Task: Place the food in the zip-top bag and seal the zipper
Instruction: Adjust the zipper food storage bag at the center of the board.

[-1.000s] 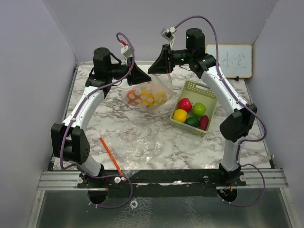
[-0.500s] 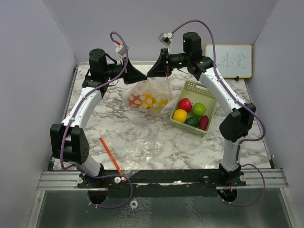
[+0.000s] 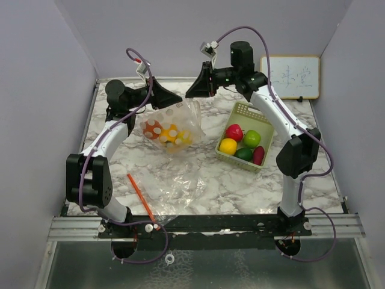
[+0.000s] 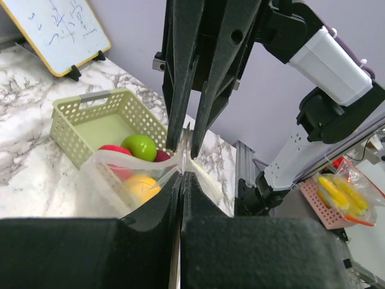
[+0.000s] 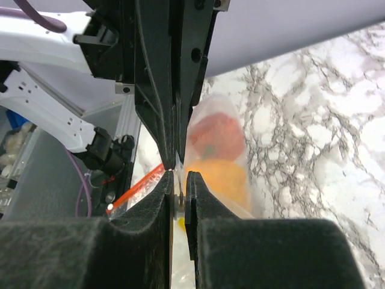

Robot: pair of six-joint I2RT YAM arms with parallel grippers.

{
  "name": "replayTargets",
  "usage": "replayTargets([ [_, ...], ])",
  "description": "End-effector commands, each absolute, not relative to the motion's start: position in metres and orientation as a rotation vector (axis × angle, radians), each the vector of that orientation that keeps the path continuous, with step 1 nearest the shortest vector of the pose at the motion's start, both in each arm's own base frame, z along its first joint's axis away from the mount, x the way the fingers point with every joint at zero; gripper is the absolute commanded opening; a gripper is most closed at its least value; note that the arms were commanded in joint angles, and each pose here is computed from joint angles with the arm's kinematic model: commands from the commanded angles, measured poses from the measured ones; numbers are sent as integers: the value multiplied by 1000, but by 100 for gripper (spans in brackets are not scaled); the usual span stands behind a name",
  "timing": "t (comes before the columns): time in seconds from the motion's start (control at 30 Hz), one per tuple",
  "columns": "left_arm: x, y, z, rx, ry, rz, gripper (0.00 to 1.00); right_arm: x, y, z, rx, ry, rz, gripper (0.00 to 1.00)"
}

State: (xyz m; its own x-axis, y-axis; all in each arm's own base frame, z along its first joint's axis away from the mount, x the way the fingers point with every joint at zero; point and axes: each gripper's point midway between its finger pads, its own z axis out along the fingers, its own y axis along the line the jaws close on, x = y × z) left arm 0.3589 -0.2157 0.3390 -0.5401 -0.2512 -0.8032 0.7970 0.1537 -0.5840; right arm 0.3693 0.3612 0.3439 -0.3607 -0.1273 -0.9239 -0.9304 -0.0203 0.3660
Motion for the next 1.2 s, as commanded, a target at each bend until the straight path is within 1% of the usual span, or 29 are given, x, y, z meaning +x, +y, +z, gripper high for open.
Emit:
replayTargets([
  [0.0,344,-211,366,725,1439,-1459,0,380,352,366,-1129,1491,1524,4],
  [0.03,342,-213,365,755,1437,-1458,1,380,352,365,-1133,1490,1529,4],
  [0.07,339,-214,362,794,1440,-1456,10,379,352,364,-1136,1490,1529,4],
  [0.13,339,-215,353,826,1472,-1447,33,376,351,365,-1143,1488,1534,4],
  [0.2,348,-214,341,807,1540,-1403,50,374,350,367,-1150,1479,1532,4],
  [0.27,364,-211,332,797,1664,-1258,58,374,349,372,-1147,1471,1517,4],
  [0.3,371,-209,328,811,1716,-1172,65,375,349,375,-1147,1465,1505,4],
  [0.33,375,-207,321,802,1786,-1112,74,376,349,378,-1143,1463,1494,4],
  [0.37,379,-205,320,798,1825,-1067,90,377,349,380,-1138,1464,1488,4],
  [0.4,380,-204,319,796,1857,-1041,98,377,349,381,-1135,1464,1485,4],
  [0.53,374,-212,325,844,1836,-1005,99,376,349,381,-1134,1471,1483,4],
  [0.67,371,-219,311,961,1830,-868,99,371,348,385,-1144,1461,1489,4],
  [0.77,375,-222,319,1002,1730,-834,99,364,346,387,-1154,1454,1501,4],
  [0.9,369,-236,343,1078,1579,-917,99,358,344,384,-1157,1461,1502,4],
  [1.17,359,-251,367,1187,1426,-1006,99,350,340,388,-1167,1457,1504,5],
])
